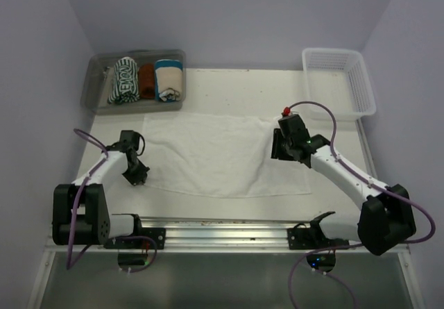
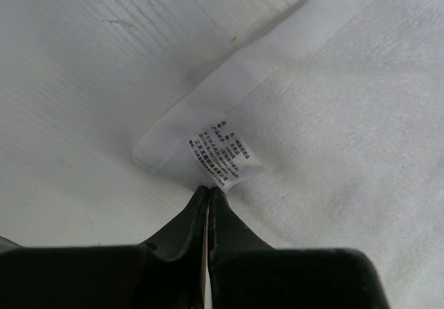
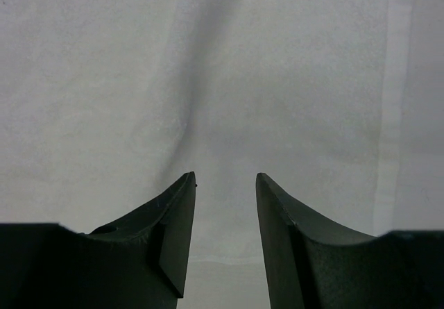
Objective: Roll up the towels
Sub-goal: Flatten the towel
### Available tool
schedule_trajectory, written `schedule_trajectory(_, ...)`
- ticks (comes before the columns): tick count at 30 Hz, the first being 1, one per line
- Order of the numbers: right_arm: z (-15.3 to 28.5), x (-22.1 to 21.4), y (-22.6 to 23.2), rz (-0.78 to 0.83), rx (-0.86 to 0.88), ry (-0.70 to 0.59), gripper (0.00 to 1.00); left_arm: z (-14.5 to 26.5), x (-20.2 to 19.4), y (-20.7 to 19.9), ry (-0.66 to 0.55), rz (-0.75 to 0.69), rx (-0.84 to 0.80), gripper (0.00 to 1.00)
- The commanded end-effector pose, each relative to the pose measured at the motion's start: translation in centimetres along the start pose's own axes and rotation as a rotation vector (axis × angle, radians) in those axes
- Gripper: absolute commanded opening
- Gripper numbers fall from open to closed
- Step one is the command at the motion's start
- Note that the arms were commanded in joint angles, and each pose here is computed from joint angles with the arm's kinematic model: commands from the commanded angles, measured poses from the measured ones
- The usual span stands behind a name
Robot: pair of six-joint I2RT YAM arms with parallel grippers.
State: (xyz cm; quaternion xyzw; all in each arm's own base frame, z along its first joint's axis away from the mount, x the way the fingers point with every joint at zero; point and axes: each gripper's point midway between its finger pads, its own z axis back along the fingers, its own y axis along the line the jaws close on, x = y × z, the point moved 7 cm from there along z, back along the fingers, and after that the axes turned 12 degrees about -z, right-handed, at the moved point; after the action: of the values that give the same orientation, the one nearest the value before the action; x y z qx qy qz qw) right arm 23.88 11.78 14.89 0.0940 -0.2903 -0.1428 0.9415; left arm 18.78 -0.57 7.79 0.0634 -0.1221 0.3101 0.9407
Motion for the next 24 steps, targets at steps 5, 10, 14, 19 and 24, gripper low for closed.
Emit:
schedule_trajectory(5, 1.8, 0.1, -2.7, -0.179, 0.01, 0.002, 0.48, 3.1, 3.2, -1.2, -0.157, -0.047, -0.122, 0.0)
schedule_trajectory(10, 1.9, -0.2, -6.6, -0.348, -0.052, -0.003, 0.48, 6.1, 4.4, -1.3, -0.275, -0.062, -0.194, 0.0)
schedule_trajectory(14, 2.0, -2.1, -8.1, -0.489, -0.123, 0.006, 0.39, 6.9, 5.2, -1.5, -0.289, -0.084, -0.192, 0.0)
schedule_trajectory(19, 2.1, -5.0, -9.5, -0.62, -0.194, 0.03, 0.38, 6.7, 5.3, -2.1, -0.281, -0.103, -0.228, 0.0)
schedule_trajectory(24, 3.1, -6.4, -11.2, -0.649, -0.371, 0.055, 0.36, 6.6, 5.7, -2.5, -0.276, -0.114, -0.238, 0.0)
